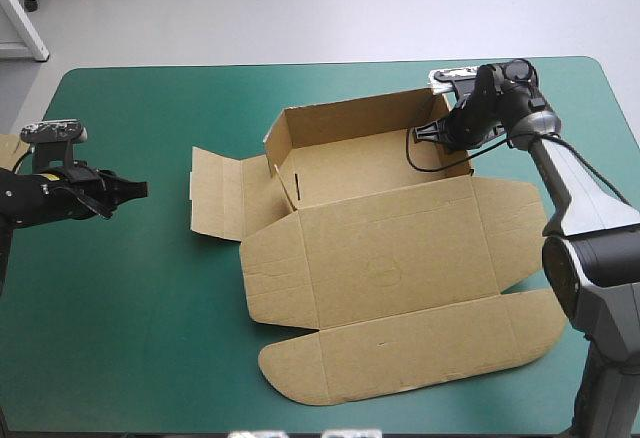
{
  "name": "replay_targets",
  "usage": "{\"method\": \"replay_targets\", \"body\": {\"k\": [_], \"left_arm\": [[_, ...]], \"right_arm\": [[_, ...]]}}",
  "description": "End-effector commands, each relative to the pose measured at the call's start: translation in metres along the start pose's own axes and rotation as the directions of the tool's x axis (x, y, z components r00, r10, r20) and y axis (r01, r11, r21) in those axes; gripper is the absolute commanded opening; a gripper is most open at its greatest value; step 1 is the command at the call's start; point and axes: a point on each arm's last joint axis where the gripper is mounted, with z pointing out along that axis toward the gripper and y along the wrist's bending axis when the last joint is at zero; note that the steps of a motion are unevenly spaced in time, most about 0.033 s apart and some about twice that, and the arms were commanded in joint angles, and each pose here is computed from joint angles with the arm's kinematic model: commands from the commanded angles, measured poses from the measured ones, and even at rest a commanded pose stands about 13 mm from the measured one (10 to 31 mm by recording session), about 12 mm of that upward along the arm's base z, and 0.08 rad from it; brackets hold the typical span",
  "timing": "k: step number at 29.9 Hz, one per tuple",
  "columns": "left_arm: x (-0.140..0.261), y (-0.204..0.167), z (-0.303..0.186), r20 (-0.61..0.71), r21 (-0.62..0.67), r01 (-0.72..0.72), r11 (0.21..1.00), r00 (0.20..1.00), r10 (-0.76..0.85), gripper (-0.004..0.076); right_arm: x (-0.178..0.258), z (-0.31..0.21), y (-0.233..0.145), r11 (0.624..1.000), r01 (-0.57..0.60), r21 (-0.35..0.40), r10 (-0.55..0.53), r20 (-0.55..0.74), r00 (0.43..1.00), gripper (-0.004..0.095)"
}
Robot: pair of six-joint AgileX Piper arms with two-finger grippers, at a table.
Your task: Fold the box
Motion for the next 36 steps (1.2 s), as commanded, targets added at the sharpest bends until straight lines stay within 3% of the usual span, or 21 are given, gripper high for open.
{"method": "replay_targets", "body": {"k": [1,9,17,24,30,36], "left_arm": [[-0.011,-0.005,-0.016,0.103,0.001,-0.002,1.000,0.995,0.002,0.0167],[-0.006,0.002,-0.008,0.115,-0.059,-0.019,0.998,0.993,0.026,0.0167],[0.016,0.014,0.020,0.176,-0.122,0.047,0.991,0.984,-0.025,0.0167],[0.027,0.021,0.034,0.225,-0.155,0.086,0.984,0.973,-0.049,0.0167],[0.029,0.023,0.055,0.190,-0.094,0.171,0.981,0.970,-0.151,0.0165],[0.028,0.013,0.077,0.153,0.094,0.196,0.976,0.966,-0.209,0.0050]], "right_arm": [[-0.010,-0.043,0.002,1.000,0.016,-0.004,-0.015,0.137,0.991,0.0000],[-0.009,-0.046,0.004,1.000,0.017,-0.025,-0.013,0.144,0.990,-0.0001],[-0.009,-0.091,0.006,0.998,0.043,-0.043,-0.030,0.264,0.964,-0.0002],[-0.006,-0.135,-0.010,0.982,0.011,-0.190,0.062,0.373,0.926,-0.0002],[0.004,-0.171,-0.018,0.979,0.035,-0.200,0.057,0.433,0.899,-0.0002],[0.010,-0.188,-0.014,0.974,0.053,-0.222,0.054,0.453,0.890,-0.0002]]}}
